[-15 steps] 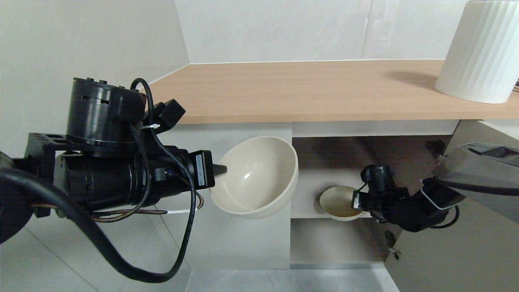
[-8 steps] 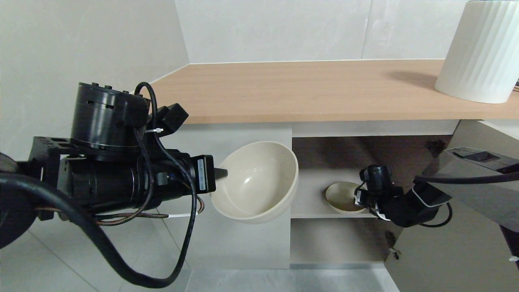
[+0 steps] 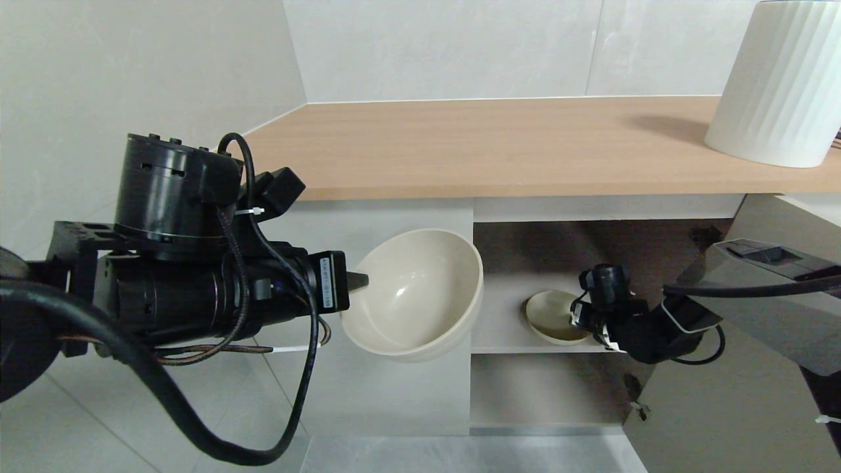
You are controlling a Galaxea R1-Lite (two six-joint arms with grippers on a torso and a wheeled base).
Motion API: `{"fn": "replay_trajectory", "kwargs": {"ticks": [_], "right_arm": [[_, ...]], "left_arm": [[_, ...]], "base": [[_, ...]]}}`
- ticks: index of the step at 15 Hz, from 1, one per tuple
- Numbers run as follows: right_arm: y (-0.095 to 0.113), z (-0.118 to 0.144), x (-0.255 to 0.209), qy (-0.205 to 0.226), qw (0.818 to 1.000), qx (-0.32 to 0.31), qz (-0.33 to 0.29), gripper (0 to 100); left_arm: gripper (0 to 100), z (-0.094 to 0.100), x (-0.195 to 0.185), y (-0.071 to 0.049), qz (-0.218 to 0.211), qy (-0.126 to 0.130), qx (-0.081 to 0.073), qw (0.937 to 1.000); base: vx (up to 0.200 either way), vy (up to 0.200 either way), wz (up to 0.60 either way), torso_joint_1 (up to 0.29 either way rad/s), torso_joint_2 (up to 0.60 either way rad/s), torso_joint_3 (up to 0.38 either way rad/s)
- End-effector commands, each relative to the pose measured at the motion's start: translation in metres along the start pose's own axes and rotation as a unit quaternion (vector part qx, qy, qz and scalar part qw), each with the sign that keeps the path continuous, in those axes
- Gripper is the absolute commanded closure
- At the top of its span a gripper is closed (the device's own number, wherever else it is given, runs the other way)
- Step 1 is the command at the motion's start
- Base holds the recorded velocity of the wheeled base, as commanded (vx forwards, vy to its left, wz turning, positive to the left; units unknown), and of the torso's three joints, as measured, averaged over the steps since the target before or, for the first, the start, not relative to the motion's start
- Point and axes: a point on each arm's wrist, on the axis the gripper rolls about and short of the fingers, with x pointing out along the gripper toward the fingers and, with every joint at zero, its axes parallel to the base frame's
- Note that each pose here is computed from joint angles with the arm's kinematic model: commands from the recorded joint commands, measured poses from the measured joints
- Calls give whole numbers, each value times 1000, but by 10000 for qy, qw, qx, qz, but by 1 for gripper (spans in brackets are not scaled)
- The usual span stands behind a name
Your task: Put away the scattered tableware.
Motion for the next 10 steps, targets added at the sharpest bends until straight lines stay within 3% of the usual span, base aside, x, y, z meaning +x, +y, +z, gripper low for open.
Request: {"fn": "replay_trajectory", "kwargs": {"ticks": [1,4,6,8,10], "right_arm": [[1,2,-2,-32,10000,45,30,0],[1,17,-21,-105,9997,168,147,0],[0,32,-58,24,9977,150,665,0],[2,47,-109,235,9894,63,1435,0],[7,57,-161,402,9796,-148,1965,0]], "left_arm": [[100,0,0,0,-3,-2,-1,10000],[100,0,1,0,17,6,6,10000],[100,-2,5,1,64,52,35,10000],[100,-5,14,4,341,115,198,9992],[100,-19,28,4,642,342,487,9962]], "base": [[0,0,0,0,0,0],[0,0,0,0,0,0],[0,0,0,0,0,0],[0,0,0,0,0,0],[0,0,0,0,0,0]]}}
